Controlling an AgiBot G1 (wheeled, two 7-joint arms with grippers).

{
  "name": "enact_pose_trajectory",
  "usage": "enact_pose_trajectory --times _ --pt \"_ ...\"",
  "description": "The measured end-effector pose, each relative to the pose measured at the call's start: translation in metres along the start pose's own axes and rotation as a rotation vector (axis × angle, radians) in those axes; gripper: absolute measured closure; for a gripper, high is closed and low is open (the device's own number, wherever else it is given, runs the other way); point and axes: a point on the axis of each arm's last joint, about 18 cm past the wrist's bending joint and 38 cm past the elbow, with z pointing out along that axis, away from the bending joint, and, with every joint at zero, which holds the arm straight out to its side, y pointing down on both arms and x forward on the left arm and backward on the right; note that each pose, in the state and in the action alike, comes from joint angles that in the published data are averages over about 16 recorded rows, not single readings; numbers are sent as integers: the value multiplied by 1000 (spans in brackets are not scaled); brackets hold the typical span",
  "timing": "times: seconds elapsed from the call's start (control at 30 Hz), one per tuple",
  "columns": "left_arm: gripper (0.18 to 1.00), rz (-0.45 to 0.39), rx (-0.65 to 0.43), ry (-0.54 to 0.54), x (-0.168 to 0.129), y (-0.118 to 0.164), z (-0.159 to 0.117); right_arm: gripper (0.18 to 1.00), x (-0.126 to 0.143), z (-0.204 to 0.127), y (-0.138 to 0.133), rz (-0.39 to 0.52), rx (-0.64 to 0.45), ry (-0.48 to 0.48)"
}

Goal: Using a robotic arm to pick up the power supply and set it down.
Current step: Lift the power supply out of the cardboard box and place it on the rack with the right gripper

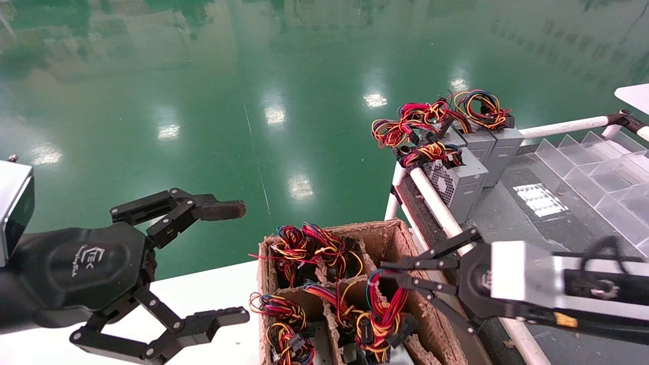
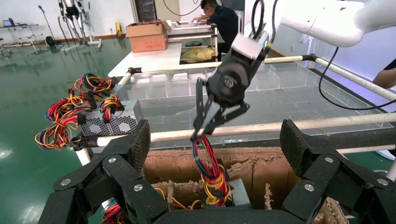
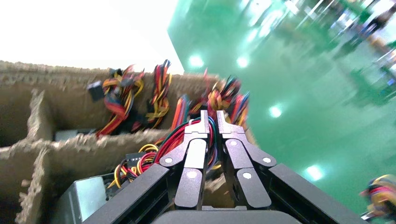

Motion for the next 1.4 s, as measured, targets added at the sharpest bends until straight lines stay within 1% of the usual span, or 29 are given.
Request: enact_pose_trajectory --times 0.17,0.43,0.8,0.97,1.1,1.23,1.4 --pt "184 0 0 0 0 0 0 961 6 -14 -13 -39 66 49" --pt "184 0 0 0 0 0 0 963 18 -36 -36 -69 151 126" --pt "184 0 0 0 0 0 0 963 41 -70 -69 -99 223 226" --pt "184 0 0 0 0 0 0 963 51 -86 -79 -111 230 279" --pt "184 0 0 0 0 0 0 963 58 -99 -83 -117 220 330" --pt "184 0 0 0 0 0 0 963 65 -113 -81 -119 193 391" --pt "184 0 0 0 0 0 0 963 72 -131 -73 -112 140 473"
